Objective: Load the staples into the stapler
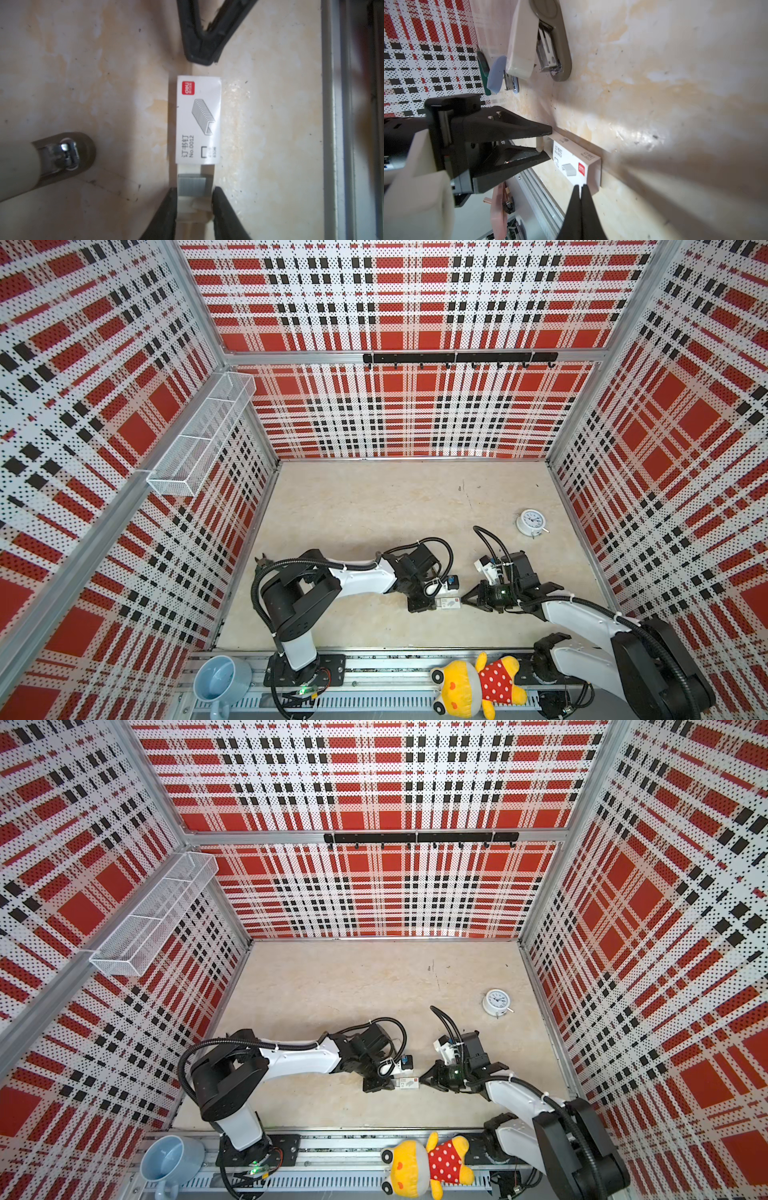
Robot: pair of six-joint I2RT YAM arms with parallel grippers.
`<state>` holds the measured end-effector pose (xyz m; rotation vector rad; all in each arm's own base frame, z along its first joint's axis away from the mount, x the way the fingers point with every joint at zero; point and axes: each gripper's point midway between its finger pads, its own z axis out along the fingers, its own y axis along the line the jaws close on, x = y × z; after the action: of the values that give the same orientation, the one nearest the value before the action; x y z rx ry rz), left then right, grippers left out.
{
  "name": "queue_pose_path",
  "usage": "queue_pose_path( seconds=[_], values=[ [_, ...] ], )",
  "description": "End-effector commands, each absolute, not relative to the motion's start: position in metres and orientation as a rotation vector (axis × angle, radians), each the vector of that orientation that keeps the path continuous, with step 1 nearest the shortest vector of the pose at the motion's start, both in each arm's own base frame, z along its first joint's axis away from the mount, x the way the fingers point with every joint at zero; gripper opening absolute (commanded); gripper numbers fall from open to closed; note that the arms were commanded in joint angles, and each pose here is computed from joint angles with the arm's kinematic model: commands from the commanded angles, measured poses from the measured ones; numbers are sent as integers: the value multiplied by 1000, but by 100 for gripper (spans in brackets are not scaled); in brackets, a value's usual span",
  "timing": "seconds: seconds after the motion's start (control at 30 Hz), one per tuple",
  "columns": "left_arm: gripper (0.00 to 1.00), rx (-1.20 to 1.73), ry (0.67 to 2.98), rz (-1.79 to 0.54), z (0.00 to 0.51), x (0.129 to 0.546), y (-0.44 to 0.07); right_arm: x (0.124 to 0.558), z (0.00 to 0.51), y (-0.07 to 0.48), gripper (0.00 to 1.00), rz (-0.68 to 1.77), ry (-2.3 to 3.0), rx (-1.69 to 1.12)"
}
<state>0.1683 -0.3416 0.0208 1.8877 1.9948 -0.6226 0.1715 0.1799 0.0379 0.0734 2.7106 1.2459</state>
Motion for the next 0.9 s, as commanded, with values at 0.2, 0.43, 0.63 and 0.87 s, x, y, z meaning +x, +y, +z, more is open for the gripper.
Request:
queue_pose_path(
  seconds=[0.2,0.43,0.63,0.87],
  values=[
    [31,1886,2019,-629,17,168,-336,171,44,183,17,1327,2652,60],
    [31,1880,2016,-632,17,169,-338,170,37,189,16,1374,2703,39],
    [31,1877,2016,-640,18,169,-340,174,35,192,16,1402,2679,42],
    [31,1875,2010,-641,19,169,-341,177,34,195,16,1420,2681,39]
  ],
)
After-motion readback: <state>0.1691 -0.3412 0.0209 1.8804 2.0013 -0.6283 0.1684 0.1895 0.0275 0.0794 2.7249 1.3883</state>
